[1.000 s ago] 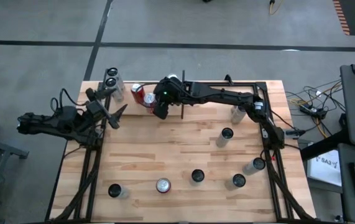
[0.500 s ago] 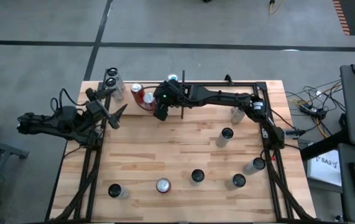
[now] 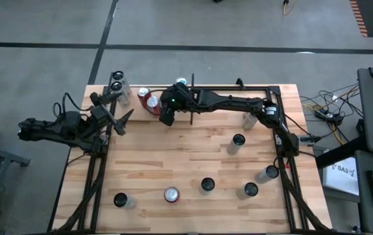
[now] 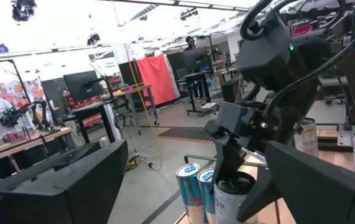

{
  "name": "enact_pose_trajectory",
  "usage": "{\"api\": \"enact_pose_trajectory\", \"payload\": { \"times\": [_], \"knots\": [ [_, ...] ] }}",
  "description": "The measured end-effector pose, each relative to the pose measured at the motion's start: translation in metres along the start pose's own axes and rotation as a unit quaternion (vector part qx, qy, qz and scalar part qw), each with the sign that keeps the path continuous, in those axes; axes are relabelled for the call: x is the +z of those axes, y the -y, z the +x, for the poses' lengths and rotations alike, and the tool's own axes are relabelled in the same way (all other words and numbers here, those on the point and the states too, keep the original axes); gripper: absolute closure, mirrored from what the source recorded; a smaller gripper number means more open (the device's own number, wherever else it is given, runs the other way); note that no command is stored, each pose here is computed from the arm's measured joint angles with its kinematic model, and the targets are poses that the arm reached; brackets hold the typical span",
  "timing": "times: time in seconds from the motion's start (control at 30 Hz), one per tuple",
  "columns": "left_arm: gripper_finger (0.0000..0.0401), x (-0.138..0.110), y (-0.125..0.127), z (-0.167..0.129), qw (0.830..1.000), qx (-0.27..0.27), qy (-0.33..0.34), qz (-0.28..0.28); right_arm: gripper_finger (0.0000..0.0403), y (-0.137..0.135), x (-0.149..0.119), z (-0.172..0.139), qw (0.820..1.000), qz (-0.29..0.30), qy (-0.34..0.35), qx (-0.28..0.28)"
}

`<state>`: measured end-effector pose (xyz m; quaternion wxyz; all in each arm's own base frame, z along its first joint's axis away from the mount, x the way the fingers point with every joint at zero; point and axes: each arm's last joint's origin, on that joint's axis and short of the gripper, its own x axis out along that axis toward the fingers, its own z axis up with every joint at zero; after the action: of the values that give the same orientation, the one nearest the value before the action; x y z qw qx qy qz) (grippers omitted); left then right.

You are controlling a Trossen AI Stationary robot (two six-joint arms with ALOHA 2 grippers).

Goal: Place canned beverage on shelf
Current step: Put the top left white and blue soda can on the shelf

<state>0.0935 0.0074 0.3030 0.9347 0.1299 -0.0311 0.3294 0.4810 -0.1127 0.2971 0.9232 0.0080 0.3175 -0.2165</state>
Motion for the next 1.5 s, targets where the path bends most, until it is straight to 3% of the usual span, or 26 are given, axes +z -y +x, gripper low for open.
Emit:
{"api": "enact_pose_trajectory", "payload": {
  "times": [0.3, 0.63, 1.1, 1.5],
  "knots": [
    [0.0037, 0.000, 0.000, 0.000, 1.000, 0.000, -0.001, 0.001, 0.0160, -0.001, -0.005, 0.005, 1.000, -0.011, -0.010, -0.001],
    [0.0037, 0.000, 0.000, 0.000, 1.000, 0.000, -0.001, 0.001, 0.0104, -0.001, -0.005, 0.005, 1.000, -0.011, -0.005, -0.002],
    [0.0037, 0.000, 0.000, 0.000, 1.000, 0.000, 0.000, 0.001, 0.0116, 0.004, -0.002, 0.002, 0.999, -0.022, -0.007, -0.028],
    [0.0037, 0.000, 0.000, 0.000, 1.000, 0.000, -0.001, 0.001, 0.0137, 0.002, 0.030, -0.035, 0.999, -0.041, 0.010, -0.019]
  ]
}}
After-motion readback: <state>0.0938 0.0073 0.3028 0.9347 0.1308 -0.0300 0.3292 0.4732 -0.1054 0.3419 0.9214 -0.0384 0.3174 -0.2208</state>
